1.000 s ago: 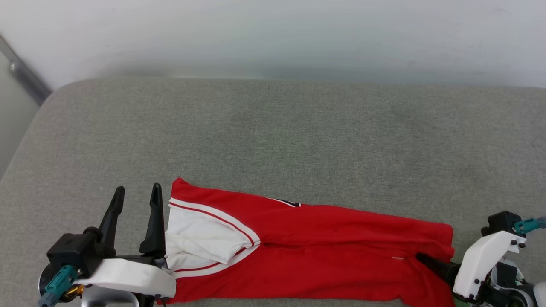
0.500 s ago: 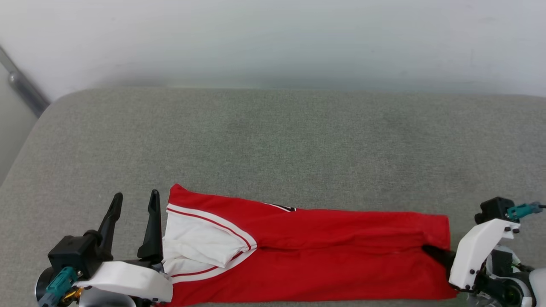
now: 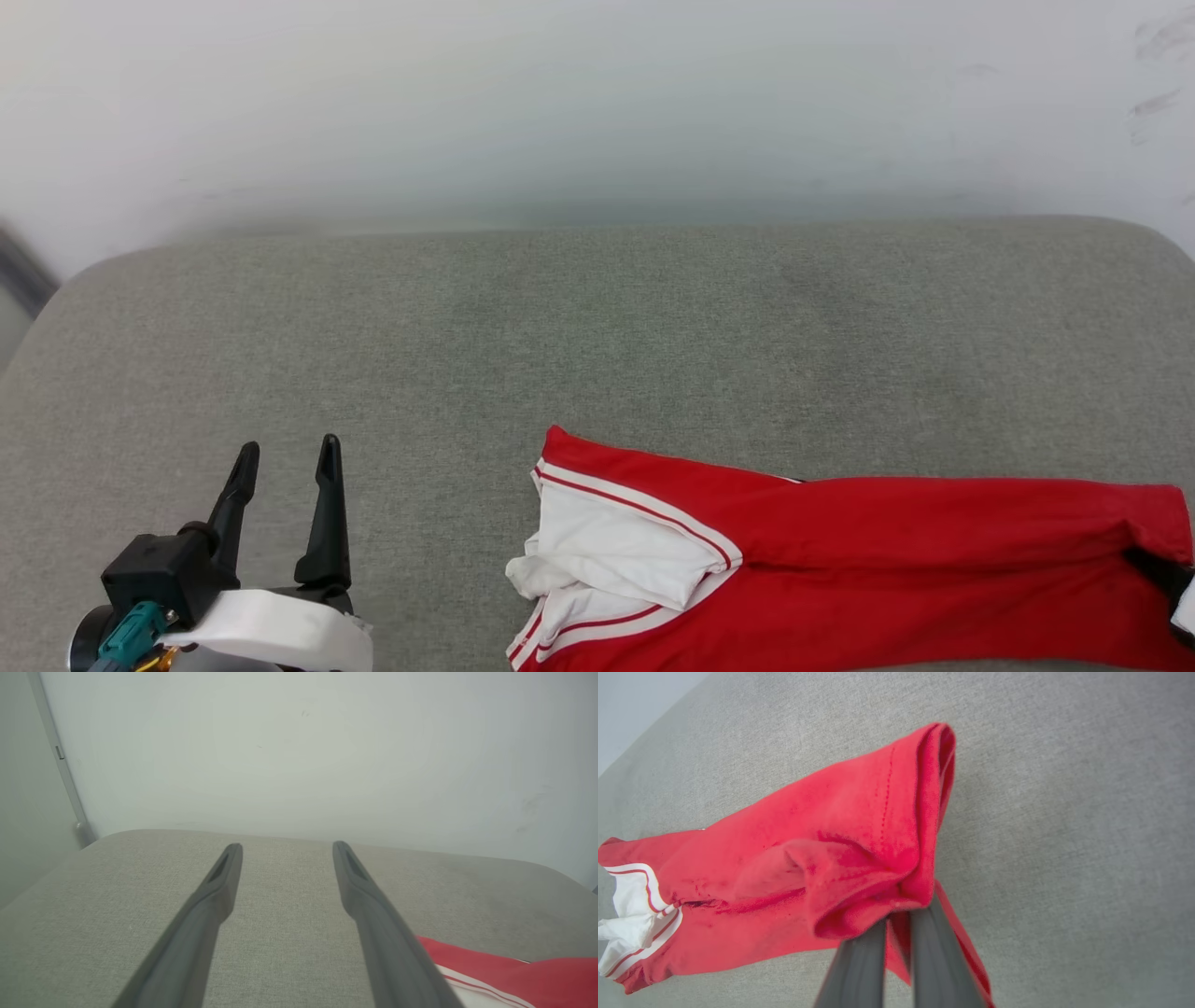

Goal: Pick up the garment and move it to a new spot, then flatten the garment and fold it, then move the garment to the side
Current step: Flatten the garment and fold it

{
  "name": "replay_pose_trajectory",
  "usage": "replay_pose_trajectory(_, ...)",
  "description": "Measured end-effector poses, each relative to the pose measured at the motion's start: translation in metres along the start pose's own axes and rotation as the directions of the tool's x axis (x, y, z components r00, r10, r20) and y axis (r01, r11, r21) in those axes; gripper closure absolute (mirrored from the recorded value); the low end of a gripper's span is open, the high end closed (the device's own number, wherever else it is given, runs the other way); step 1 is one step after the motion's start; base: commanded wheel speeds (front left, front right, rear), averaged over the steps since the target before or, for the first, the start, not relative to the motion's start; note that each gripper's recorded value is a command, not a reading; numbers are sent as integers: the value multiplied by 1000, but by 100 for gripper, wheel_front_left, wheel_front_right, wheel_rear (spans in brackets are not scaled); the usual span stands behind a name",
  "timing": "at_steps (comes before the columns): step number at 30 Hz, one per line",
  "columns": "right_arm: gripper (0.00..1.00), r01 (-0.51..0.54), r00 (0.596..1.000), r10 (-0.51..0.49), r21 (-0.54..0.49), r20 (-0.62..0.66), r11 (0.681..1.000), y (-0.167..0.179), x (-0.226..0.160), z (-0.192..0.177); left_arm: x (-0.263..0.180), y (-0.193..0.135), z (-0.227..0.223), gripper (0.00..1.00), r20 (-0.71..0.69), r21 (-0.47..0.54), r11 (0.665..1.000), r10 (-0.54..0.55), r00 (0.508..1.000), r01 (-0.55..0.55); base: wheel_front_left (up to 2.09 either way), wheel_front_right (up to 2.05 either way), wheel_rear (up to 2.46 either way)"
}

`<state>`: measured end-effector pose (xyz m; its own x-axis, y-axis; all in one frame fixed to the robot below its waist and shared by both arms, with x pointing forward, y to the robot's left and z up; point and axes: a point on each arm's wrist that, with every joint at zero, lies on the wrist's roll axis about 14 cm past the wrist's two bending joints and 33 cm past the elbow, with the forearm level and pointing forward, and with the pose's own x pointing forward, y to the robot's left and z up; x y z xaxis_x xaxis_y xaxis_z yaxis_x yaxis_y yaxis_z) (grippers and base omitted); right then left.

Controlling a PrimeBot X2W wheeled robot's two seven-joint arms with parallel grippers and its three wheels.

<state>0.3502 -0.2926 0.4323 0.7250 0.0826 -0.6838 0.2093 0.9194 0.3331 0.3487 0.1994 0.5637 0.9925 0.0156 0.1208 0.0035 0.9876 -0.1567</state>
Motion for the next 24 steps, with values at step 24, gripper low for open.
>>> replay_pose_trajectory(24,100,-630,620,753,432,-221,645,252,3,-77,-8,2,6,0,-3,-14,1000,8,1000,-8,0,0,0)
